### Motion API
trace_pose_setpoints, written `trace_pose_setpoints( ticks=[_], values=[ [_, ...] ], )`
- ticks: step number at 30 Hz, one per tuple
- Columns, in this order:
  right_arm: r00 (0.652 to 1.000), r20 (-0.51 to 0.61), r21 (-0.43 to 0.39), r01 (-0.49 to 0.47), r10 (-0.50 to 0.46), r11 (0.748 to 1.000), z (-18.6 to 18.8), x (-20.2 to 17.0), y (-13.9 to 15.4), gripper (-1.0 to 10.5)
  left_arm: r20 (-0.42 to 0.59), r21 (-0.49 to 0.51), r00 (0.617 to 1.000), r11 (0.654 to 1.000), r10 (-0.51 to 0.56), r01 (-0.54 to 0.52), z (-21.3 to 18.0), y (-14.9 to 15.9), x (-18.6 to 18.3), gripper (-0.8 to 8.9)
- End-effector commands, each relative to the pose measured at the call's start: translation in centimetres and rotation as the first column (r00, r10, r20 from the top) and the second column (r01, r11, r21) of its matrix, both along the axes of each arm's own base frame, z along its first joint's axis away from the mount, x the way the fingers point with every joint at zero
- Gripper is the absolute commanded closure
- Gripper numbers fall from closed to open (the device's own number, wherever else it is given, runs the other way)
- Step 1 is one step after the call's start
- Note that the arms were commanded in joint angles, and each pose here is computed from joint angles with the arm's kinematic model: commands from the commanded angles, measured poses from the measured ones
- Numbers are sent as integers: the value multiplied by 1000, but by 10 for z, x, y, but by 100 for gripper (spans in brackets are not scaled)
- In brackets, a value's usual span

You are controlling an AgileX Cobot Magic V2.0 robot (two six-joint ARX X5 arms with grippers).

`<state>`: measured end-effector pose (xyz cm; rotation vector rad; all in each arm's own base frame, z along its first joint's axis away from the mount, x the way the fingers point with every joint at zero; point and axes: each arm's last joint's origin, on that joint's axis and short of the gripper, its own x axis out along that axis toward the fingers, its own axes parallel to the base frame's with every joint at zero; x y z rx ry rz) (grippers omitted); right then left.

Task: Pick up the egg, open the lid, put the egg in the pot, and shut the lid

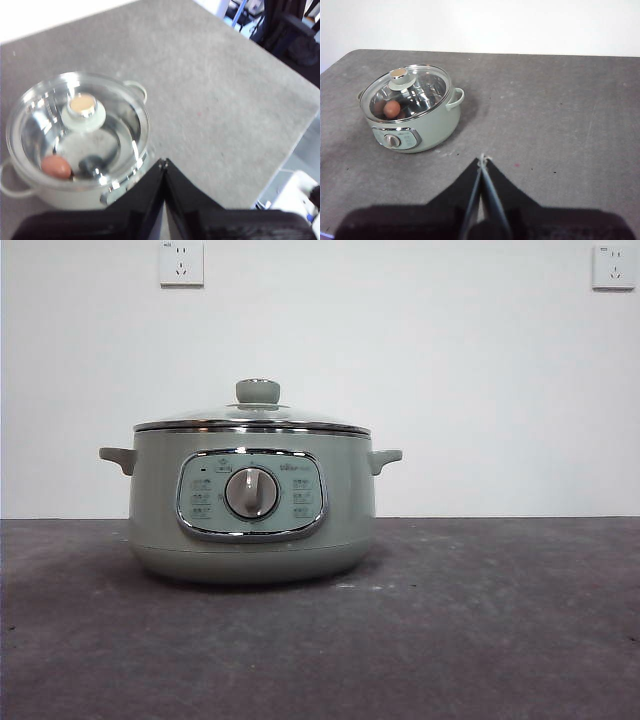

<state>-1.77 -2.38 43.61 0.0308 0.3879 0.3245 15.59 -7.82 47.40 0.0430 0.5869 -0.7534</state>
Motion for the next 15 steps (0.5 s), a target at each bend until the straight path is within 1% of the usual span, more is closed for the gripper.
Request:
trace_pose_setpoints(
  ticks=[1, 3, 5, 7, 9, 11, 13, 15],
  values=[
    [1000, -26, -9, 7, -7, 1000, -4, -1, -1, 946, 2, 6, 1000, 1000, -9, 9, -2, -1, 3, 818],
    [1000, -26, -10, 7, -7, 1000, -4, -1, -1, 946, 25, 27, 999, 999, -24, 24, -3, -2, 6, 817],
    [1000, -27, -10, 6, -6, 1000, -4, -1, -1, 946, 79, 51, 997, 998, 18, -22, 0, 2, 9, 818],
    [1000, -27, -10, 7, -7, 1000, -4, -1, -1, 946, 166, 59, 982, 993, 88, -99, 5, 13, 11, 817],
    [1000, -26, -10, 6, -7, 1000, -4, -1, -1, 946, 252, 34, 959, 989, 131, -144, 9, 26, 7, 817],
    [1000, -26, -9, 7, -7, 1000, -4, -1, -1, 946, 315, -9, 938, 989, 145, -150, 5, 35, 0, 817],
    [1000, -27, -10, 6, -6, 1000, -4, -1, -1, 946, 375, -46, 913, 987, 159, -153, -6, 43, -8, 817],
    [1000, -28, -11, 6, -6, 1000, -4, 0, 0, 946, 426, -65, 881, 978, 208, -200, -26, 52, -16, 817]
  ],
)
